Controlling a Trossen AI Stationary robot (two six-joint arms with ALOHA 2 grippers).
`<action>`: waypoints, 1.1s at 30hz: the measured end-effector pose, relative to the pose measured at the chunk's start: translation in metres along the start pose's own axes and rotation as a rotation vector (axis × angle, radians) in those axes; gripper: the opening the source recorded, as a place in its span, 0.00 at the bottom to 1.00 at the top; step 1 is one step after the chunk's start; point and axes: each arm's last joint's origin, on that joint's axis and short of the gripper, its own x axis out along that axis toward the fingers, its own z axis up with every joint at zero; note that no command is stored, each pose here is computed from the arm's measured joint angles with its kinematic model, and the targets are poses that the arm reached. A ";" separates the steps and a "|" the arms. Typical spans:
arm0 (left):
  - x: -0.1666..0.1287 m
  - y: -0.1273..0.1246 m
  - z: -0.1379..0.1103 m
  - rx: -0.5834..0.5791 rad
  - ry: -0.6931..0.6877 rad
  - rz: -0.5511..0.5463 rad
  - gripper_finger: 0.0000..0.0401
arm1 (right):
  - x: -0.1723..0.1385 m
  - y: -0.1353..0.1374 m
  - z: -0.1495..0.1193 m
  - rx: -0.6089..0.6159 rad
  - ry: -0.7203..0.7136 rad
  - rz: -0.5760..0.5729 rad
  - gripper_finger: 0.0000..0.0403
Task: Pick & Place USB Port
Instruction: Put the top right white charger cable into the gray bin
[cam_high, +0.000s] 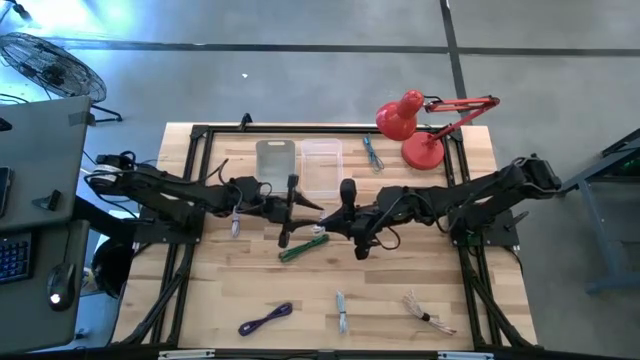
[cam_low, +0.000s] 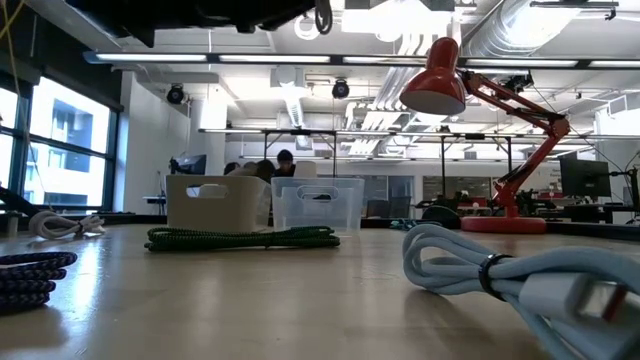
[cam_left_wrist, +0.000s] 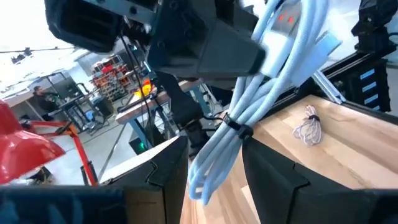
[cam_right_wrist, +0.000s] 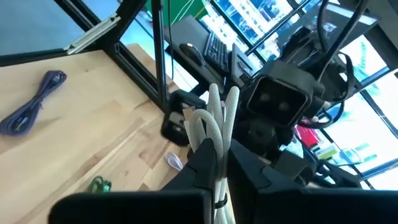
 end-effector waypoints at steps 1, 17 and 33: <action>0.001 0.000 -0.003 -0.006 0.009 -0.001 0.37 | 0.002 0.001 -0.001 0.000 0.003 0.003 0.03; 0.016 0.003 -0.014 0.074 0.056 -0.027 0.06 | 0.011 0.004 -0.012 -0.004 0.077 -0.015 0.03; -0.010 0.015 0.000 0.158 0.297 0.130 0.05 | 0.003 0.014 0.009 -0.123 0.342 -0.390 0.32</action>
